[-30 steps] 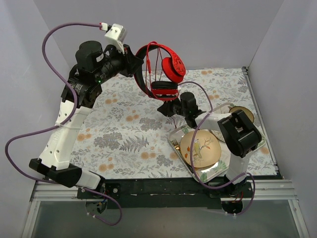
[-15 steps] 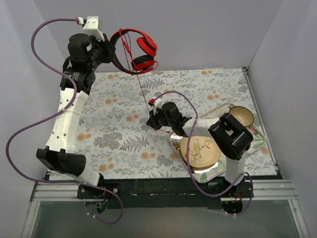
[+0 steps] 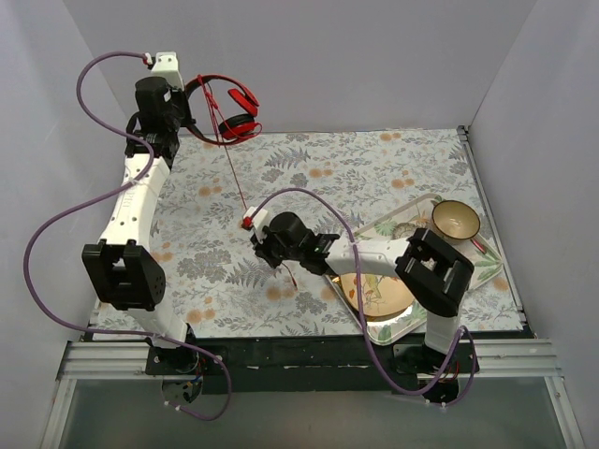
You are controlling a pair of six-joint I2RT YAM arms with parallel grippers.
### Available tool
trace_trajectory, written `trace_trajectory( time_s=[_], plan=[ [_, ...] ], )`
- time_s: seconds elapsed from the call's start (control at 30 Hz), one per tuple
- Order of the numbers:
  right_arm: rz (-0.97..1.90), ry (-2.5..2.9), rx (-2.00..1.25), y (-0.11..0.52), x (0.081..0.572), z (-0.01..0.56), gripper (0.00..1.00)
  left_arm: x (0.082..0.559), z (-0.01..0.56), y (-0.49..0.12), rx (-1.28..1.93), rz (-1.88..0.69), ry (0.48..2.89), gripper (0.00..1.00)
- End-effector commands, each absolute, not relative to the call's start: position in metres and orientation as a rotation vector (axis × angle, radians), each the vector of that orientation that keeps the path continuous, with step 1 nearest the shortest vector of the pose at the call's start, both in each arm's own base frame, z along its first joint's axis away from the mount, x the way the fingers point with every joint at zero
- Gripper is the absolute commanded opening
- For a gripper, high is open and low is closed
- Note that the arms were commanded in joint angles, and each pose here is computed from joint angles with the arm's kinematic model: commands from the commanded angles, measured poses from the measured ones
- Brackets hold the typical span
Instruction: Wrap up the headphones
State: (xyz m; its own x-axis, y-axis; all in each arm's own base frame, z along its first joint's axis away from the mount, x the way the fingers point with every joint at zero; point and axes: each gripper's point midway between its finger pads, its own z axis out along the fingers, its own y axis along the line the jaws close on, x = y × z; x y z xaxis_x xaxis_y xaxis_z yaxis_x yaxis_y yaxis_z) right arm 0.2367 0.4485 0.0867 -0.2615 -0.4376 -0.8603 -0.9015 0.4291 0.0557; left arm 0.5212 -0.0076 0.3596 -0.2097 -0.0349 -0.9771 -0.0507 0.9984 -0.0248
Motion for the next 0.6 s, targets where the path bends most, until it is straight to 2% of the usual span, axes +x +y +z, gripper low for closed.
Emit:
trace_trajectory(
  time_s=[0.0, 0.13, 0.3, 0.4, 0.57],
  plan=[
    [0.662, 1.821, -1.311, 0.449, 0.204, 0.108, 0.01, 0.530, 0.425, 0.036, -0.119, 0.249, 1.493, 0.00],
    [0.641, 1.738, -1.355, 0.452, 0.192, 0.150, 0.01, 0.540, 0.383, 0.052, -0.044, 0.432, 1.522, 0.00],
    [0.554, 1.672, -1.295, 0.452, 0.210, 0.213, 0.01, 0.532, 0.319, 0.026, 0.162, 0.420, 1.600, 0.00],
    [0.407, 1.662, -1.238, 0.445, 0.241, 0.241, 0.01, 0.518, 0.305, -0.003, 0.311, 0.382, 1.607, 0.00],
    [0.052, 1.730, -1.077, 0.403, 0.327, 0.267, 0.01, 0.479, 0.263, -0.054, 0.618, 0.363, 1.615, 0.00]
  ],
)
